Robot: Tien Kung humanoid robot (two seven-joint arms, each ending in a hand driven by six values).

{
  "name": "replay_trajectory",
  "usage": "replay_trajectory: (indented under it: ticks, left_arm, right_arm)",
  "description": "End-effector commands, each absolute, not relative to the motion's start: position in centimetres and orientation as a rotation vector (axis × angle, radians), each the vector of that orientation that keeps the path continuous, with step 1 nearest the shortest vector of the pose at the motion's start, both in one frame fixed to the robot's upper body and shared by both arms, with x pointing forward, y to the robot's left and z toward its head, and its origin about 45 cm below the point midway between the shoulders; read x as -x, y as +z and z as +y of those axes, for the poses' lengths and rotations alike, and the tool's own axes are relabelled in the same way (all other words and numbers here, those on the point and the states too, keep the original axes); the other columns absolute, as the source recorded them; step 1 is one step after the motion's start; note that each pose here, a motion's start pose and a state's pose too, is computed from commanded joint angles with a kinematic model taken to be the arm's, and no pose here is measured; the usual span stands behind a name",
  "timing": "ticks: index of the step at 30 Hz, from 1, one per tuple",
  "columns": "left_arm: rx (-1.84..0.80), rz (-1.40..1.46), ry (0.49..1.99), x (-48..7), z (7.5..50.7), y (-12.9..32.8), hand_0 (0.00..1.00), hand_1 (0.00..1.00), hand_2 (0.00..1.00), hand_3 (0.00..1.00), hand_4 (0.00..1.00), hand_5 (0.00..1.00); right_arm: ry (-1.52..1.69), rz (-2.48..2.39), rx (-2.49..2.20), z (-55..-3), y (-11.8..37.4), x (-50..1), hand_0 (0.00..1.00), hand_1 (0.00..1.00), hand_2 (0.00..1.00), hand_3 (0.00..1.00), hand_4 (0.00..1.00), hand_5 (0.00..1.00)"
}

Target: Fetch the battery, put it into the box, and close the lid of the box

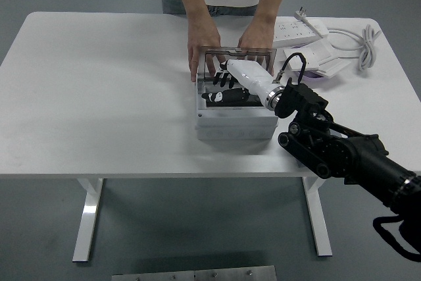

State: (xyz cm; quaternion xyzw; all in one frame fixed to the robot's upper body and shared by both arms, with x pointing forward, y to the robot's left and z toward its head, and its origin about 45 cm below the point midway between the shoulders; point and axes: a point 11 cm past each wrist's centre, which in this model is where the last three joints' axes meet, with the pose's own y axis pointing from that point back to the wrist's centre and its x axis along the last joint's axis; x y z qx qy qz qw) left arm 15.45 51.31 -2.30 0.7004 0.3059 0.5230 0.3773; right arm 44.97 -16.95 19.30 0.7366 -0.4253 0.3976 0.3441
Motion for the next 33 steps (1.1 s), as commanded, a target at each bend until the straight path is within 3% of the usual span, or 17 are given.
replay_trajectory:
  ticks: [5, 6, 11, 12, 17, 18, 21, 23, 24, 33]
  left_arm:
    - [-1.790, 0.793, 1.338, -15.1, 51.2, -2.5, 0.632, 0.698, 0.573, 0.541, 0.500, 0.002]
    - [-1.790, 0.796, 1.338, -15.0, 51.2, -2.6, 0.632, 0.698, 0.573, 0.541, 0.500, 0.002]
    - [-1.791, 0.807, 1.341, -14.5, 51.2, -2.7, 0.632, 0.698, 0.573, 0.541, 0.500, 0.002]
    - [-1.792, 0.809, 1.341, -14.4, 51.2, -2.7, 0.632, 0.698, 0.573, 0.541, 0.500, 0.002]
    - [-1.792, 0.819, 1.340, -14.0, 51.2, -2.9, 0.632, 0.698, 0.573, 0.541, 0.500, 0.002]
    - [-1.792, 0.822, 1.340, -13.9, 51.2, -2.9, 0.632, 0.698, 0.573, 0.541, 0.500, 0.002]
    - [-1.792, 0.829, 1.340, -13.7, 51.1, -3.0, 0.632, 0.698, 0.573, 0.541, 0.500, 0.002]
    - [-1.791, 0.832, 1.341, -13.6, 51.1, -3.1, 0.632, 0.698, 0.573, 0.541, 0.500, 0.002]
    - [-1.792, 0.834, 1.341, -13.5, 51.1, -3.1, 0.632, 0.698, 0.573, 0.541, 0.500, 0.002]
    - [-1.788, 0.830, 1.342, -13.8, 51.1, -3.0, 0.632, 0.698, 0.573, 0.541, 0.500, 0.002]
  right_arm:
    - [0.964, -1.185, -1.932, -18.2, 19.6, -44.9, 0.499, 0.441, 0.515, 0.566, 0.913, 0.627]
    - [0.951, -1.197, -1.934, -18.5, 19.8, -44.9, 0.203, 0.302, 0.382, 0.425, 0.695, 0.386]
    - [0.919, -1.219, -1.941, -19.0, 20.1, -44.6, 0.203, 0.302, 0.382, 0.425, 0.695, 0.386]
    - [0.916, -1.221, -1.943, -19.0, 20.2, -44.5, 0.151, 0.247, 0.310, 0.327, 0.602, 0.254]
    - [0.886, -1.235, -1.951, -19.4, 20.5, -44.2, 0.151, 0.247, 0.310, 0.327, 0.602, 0.254]
    - [0.878, -1.239, -1.952, -19.5, 20.7, -44.2, 0.131, 0.232, 0.292, 0.303, 0.536, 0.209]
    - [0.869, -1.263, -1.946, -20.2, 21.6, -44.2, 0.131, 0.232, 0.292, 0.303, 0.536, 0.209]
    - [0.871, -1.288, -1.939, -20.7, 22.5, -44.4, 0.131, 0.232, 0.292, 0.303, 0.536, 0.209]
    - [0.875, -1.305, -1.935, -21.0, 23.2, -44.5, 0.082, 0.208, 0.262, 0.273, 0.483, 0.203]
    - [0.962, -1.476, -1.912, -22.9, 28.8, -46.5, 0.075, 0.201, 0.248, 0.259, 0.452, 0.212]
